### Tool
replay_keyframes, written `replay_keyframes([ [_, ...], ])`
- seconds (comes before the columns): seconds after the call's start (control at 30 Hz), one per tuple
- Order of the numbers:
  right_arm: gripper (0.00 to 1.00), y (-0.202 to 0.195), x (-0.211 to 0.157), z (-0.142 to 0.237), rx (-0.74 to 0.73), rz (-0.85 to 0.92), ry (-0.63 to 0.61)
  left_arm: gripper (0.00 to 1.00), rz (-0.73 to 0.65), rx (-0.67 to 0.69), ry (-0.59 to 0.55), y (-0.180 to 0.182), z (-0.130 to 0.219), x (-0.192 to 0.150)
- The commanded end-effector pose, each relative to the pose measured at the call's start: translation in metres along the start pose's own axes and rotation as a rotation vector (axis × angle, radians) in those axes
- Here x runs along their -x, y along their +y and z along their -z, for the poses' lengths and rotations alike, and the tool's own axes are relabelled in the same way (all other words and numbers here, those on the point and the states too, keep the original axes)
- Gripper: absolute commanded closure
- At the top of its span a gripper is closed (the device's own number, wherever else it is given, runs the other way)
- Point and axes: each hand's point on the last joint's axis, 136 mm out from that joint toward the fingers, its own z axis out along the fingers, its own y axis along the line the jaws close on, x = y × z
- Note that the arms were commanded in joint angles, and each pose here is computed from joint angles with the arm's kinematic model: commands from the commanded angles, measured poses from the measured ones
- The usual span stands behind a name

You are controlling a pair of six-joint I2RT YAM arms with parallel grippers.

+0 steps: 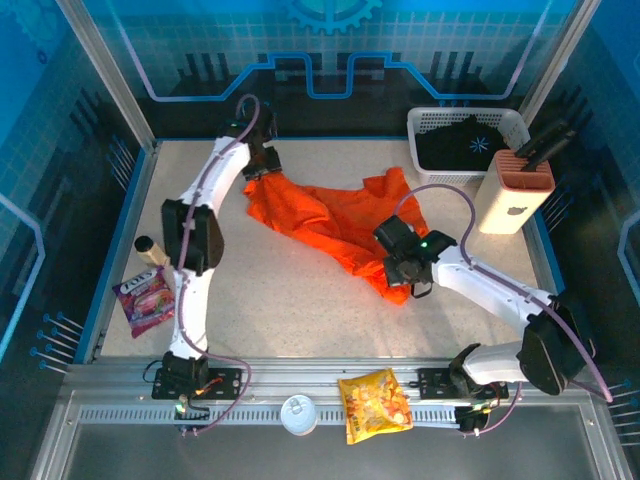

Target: Fold and stack the t-shirts

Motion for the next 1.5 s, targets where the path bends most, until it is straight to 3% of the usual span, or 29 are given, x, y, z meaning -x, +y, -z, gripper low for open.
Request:
replay_keyframes([
  [0.0, 1.0, -0.004, 0.002, -0.014, -0.015, -0.043, 0.015, 0.15, -0.058, 0.06, 0.123, -0.004, -0.022, -0.031],
  [0.1, 1.0, -0.004, 0.008, -0.021, -0.026, -0.06, 0.019, 0.08, -0.073, 0.105, 0.098, 0.0, -0.013, -0.037],
  [0.37, 1.0, 0.002, 0.013, -0.032, -0.024, -0.041, 0.045, 0.11, -0.041, 0.226, 0.047, 0.063, 0.034, -0.07],
  [0.57, 1.0, 0.005, 0.01, -0.033, -0.004, -0.046, 0.048, 0.21, 0.051, 0.211, 0.131, 0.093, 0.002, -0.095],
  [0.93, 1.0, 0.004, -0.003, -0.028, 0.034, -0.078, 0.051, 0.29, 0.106, 0.211, 0.12, 0.089, -0.05, -0.078],
  [1.1, 1.0, 0.0, -0.011, -0.029, 0.027, -0.087, 0.059, 0.45, 0.108, 0.233, 0.164, 0.095, -0.059, -0.087],
  [1.3, 1.0, 0.0, -0.01, -0.029, 0.022, -0.083, 0.058, 0.73, 0.109, 0.214, 0.203, 0.096, -0.068, -0.103],
  [1.4, 1.0, 0.001, -0.005, -0.026, 0.027, -0.08, 0.045, 0.98, 0.109, 0.204, 0.214, 0.095, -0.069, -0.108],
  [1.47, 1.0, 0.001, -0.002, -0.024, 0.032, -0.079, 0.038, 1.0, 0.108, 0.194, 0.206, 0.094, -0.064, -0.108],
])
